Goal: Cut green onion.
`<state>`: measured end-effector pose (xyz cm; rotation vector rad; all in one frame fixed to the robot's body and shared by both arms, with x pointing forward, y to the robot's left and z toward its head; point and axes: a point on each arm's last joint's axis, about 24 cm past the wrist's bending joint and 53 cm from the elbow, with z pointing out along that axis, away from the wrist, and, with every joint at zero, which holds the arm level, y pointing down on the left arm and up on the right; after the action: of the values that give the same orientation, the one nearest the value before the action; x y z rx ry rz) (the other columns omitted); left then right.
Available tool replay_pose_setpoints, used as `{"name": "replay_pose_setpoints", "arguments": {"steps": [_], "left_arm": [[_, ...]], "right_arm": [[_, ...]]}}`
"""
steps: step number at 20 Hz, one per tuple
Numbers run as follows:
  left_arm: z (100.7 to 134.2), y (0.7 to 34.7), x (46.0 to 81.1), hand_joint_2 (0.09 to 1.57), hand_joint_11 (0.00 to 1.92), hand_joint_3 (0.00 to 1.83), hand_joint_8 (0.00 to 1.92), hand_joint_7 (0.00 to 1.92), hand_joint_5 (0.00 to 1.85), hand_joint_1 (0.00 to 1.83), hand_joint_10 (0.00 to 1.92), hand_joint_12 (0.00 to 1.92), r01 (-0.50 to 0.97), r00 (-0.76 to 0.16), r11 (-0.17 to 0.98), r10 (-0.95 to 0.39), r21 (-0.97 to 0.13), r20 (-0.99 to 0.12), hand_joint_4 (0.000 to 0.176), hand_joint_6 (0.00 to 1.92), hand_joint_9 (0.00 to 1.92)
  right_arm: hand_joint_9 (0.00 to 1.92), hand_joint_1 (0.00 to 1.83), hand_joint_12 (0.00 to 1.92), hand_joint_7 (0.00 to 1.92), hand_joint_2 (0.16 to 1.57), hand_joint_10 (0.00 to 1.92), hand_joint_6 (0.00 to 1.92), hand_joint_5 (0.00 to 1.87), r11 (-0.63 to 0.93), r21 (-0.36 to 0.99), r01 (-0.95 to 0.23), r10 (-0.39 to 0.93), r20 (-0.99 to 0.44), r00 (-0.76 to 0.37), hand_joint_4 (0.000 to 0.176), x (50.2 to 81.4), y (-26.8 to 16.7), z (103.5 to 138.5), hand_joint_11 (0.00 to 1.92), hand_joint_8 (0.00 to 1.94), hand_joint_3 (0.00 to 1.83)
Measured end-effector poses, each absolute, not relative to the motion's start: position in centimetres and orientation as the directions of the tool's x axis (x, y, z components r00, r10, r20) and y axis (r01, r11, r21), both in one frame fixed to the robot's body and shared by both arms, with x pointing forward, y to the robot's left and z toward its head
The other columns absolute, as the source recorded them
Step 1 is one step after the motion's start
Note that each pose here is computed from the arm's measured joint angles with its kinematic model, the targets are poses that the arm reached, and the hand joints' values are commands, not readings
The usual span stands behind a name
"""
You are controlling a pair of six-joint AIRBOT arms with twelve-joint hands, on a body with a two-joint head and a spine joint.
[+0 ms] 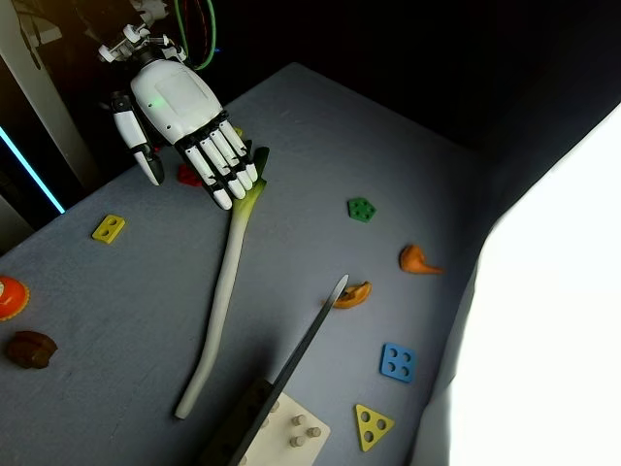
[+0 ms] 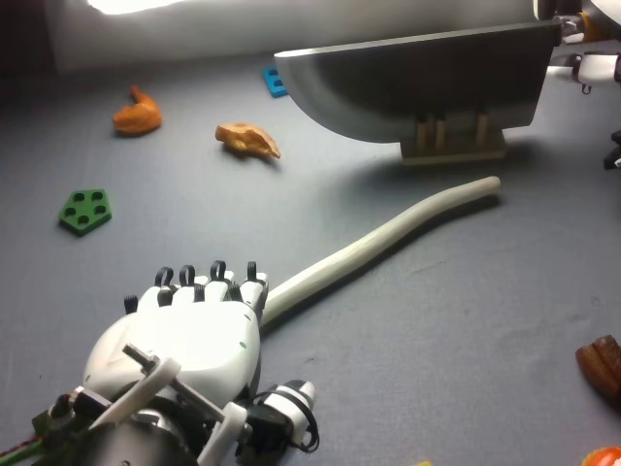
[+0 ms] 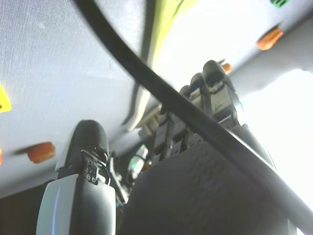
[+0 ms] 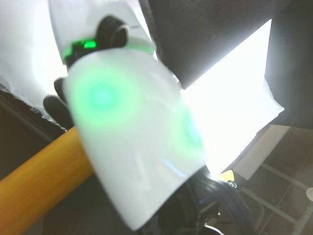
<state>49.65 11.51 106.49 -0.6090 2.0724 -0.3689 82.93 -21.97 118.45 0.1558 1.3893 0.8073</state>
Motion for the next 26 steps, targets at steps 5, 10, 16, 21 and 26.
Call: {"name": "replay_pose_setpoints", "arguments": {"steps": [5, 10, 16, 21, 26], "left_arm": [[106.1, 11.1, 49.8, 1.32, 0.0, 0.0, 0.0, 0.08, 0.1, 0.43, 0.01, 0.48, -0.281, -0.453, 0.835, -0.549, -0.473, -0.702, 0.05, 0.01, 0.1], [105.3, 10.8, 49.9, 1.31, 0.0, 0.0, 0.0, 0.06, 0.09, 0.46, 0.0, 0.51, -0.283, -0.458, 0.841, -0.542, -0.462, -0.705, 0.052, 0.0, 0.09], [104.5, 11.6, 50.4, 1.27, 0.0, 0.0, 0.0, 0.08, 0.11, 0.54, 0.0, 0.48, -0.284, -0.452, 0.851, -0.525, -0.441, -0.722, 0.052, 0.0, 0.11], [104.3, 11.9, 51.0, 1.29, 0.0, 0.01, 0.0, 0.09, 0.11, 0.46, 0.0, 0.46, -0.289, -0.438, 0.846, -0.533, -0.449, -0.724, 0.05, 0.0, 0.11], [103.6, 11.5, 50.5, 1.3, 0.0, 0.01, 0.0, 0.08, 0.1, 0.47, 0.01, 0.54, -0.293, -0.458, 0.844, -0.537, -0.449, -0.709, 0.054, 0.0, 0.13]], "right_arm": [[1.06, 1.24, 1.92, 0.99, 0.99, 1.92, 1.92, 0.83, 0.73, 0.551, -0.405, 0.591, -0.806, -0.032, 0.0, 82.9, -22.4, 118.1, 1.05, 1.94, 0.01], [1.61, 1.15, 1.92, 1.5, 0.74, 1.92, 1.38, 0.94, 0.727, 0.556, -0.403, 0.598, -0.801, -0.027, 0.0, 83.0, -22.5, 118.1, 1.67, 1.94, 0.84], [1.69, 1.64, 1.92, 1.6, 0.87, 1.92, 1.92, 1.36, 0.717, 0.558, -0.418, 0.607, -0.794, -0.018, 0.176, 82.9, -22.2, 118.5, 1.75, 1.94, 0.61], [1.67, 1.63, 1.92, 1.6, 0.83, 1.92, 1.92, 1.4, 0.73, 0.531, -0.431, 0.591, -0.807, 0.006, 0.176, 82.8, -22.2, 118.9, 1.71, 1.94, 0.69], [1.64, 1.6, 1.92, 1.56, 0.86, 1.92, 1.92, 1.38, 0.741, 0.5, -0.449, 0.573, -0.819, 0.035, 0.176, 82.8, -21.8, 119.9, 1.69, 1.94, 0.65]]}}
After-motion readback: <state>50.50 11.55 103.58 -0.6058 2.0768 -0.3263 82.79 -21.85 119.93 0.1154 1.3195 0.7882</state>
